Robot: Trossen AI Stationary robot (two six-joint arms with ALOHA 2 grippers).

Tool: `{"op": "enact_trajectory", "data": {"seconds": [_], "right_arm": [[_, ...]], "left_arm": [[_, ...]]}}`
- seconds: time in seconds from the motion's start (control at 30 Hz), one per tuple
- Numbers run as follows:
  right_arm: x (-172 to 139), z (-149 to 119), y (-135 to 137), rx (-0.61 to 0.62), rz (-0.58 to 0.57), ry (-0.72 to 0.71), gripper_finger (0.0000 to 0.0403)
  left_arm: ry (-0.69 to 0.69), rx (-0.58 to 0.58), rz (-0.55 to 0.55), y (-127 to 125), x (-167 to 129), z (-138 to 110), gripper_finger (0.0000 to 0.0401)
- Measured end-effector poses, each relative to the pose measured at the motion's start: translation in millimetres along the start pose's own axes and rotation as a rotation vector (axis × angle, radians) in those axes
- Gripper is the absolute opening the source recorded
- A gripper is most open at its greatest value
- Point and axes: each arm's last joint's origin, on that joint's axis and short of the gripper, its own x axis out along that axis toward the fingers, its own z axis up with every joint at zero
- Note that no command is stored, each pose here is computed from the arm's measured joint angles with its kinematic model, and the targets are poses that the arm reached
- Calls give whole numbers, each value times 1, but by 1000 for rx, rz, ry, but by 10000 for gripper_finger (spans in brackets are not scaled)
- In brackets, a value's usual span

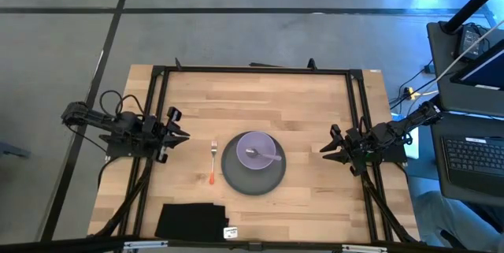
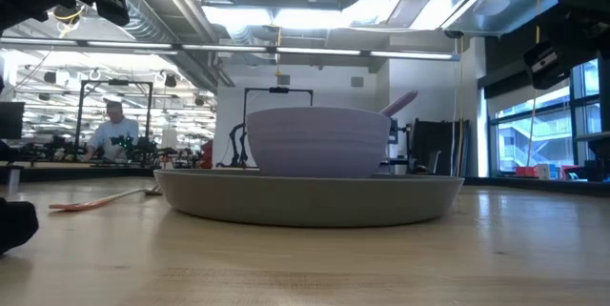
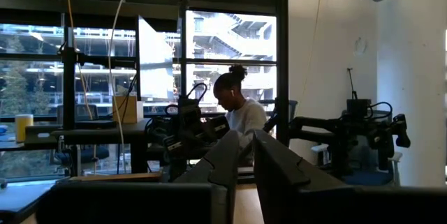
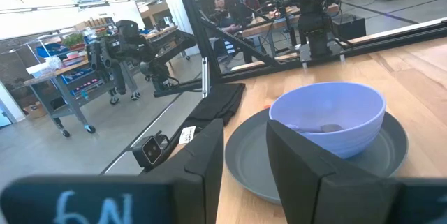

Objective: Set table place
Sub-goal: Return to Home Position

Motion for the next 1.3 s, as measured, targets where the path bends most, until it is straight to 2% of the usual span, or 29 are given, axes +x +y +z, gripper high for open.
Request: {"op": "enact_trajectory", "data": {"seconds": [0.63,1.3], "right_arm": [[0,0,0,0,0,0,113],[0,0,0,0,0,0,113]], "left_arm": [[0,0,0,0,0,0,61],[0,0,0,0,0,0,26]]}}
